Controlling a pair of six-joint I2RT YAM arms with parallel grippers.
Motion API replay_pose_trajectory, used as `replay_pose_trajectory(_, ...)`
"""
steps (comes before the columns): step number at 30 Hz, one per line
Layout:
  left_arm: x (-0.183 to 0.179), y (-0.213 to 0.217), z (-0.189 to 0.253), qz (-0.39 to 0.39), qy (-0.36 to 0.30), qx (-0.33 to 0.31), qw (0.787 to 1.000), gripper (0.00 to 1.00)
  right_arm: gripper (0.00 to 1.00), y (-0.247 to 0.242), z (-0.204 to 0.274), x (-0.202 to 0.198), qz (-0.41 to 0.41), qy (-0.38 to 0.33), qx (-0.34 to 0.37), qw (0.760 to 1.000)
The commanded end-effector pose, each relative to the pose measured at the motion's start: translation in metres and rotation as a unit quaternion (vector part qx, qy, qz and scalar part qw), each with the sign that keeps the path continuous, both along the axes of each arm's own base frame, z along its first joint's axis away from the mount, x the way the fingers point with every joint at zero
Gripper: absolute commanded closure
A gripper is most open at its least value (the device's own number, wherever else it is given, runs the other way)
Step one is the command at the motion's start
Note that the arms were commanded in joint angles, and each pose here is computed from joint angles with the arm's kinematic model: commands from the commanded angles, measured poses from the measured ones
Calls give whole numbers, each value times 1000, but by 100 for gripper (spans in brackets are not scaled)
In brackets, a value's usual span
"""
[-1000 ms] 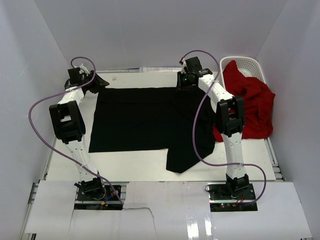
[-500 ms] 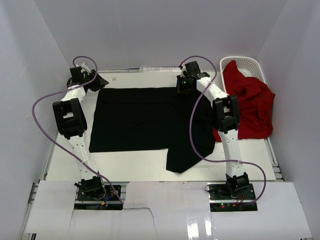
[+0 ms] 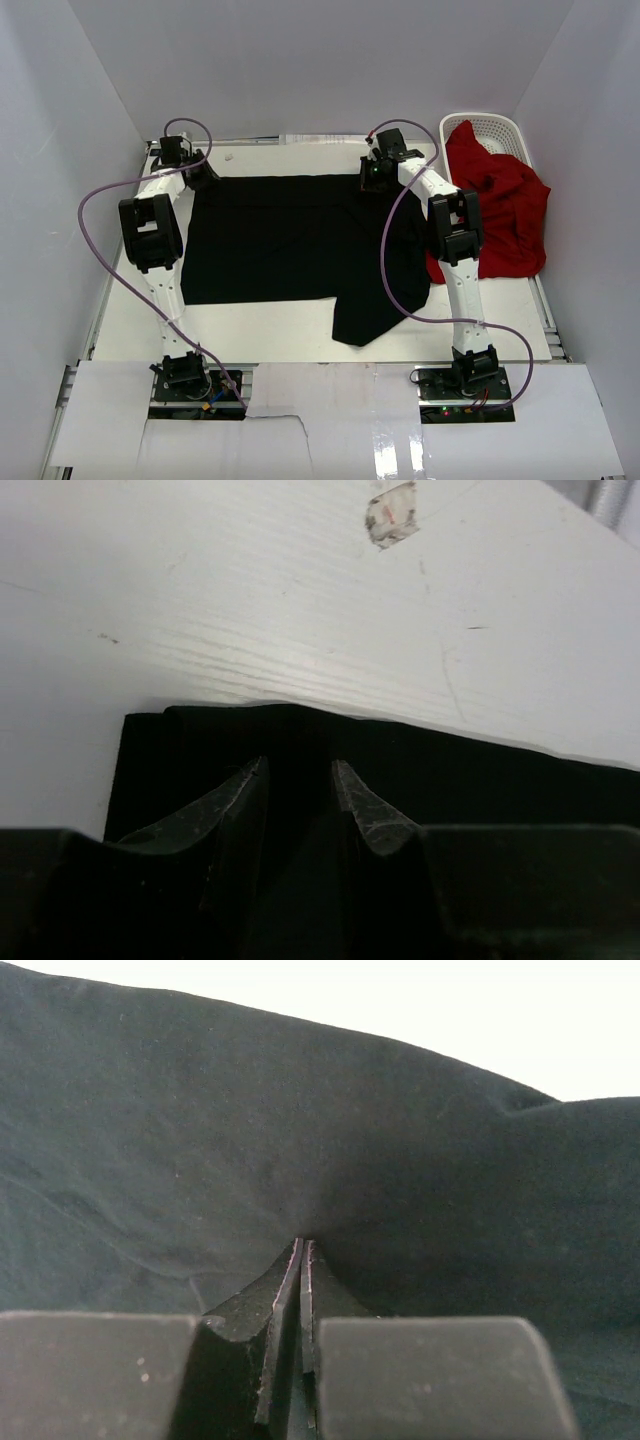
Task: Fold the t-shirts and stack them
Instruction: Fold the flattened tshirt in 1/3 of the way
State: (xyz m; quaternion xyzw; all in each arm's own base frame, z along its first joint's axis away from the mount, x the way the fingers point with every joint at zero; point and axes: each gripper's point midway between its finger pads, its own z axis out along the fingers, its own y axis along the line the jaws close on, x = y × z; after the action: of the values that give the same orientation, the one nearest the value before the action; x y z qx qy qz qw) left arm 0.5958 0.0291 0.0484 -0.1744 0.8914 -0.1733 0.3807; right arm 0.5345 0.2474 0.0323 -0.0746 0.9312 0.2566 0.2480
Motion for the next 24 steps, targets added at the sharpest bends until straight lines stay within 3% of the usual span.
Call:
replay_pose_trajectory(1, 3, 21, 14, 29, -5, 59, 998, 58, 92, -4, 4, 4, -10, -8, 2, 1000)
replay_pose_trajectory(5, -2, 50, 2, 84, 28, 113, 990, 65, 92, -5, 2, 1, -9, -4, 1, 1000)
replay_pose_trajectory(10, 1, 92, 12, 170, 36, 187, 967, 66, 92, -9, -4, -4, -9, 4, -7, 1000)
replay_pose_trajectory(16, 23, 93, 60, 175, -34, 185, 966, 59, 92, -16, -19, -11, -17, 24, -20, 999)
replay_pose_trajectory(19, 28, 77, 79, 143, -54, 159, 975, 57, 92, -17, -17, -13, -17, 25, -19, 999)
replay_pose_trajectory(24, -6, 50, 75, 107, -23, 113, 988, 48, 92, -13, -15, -12, -13, 24, -11, 1000)
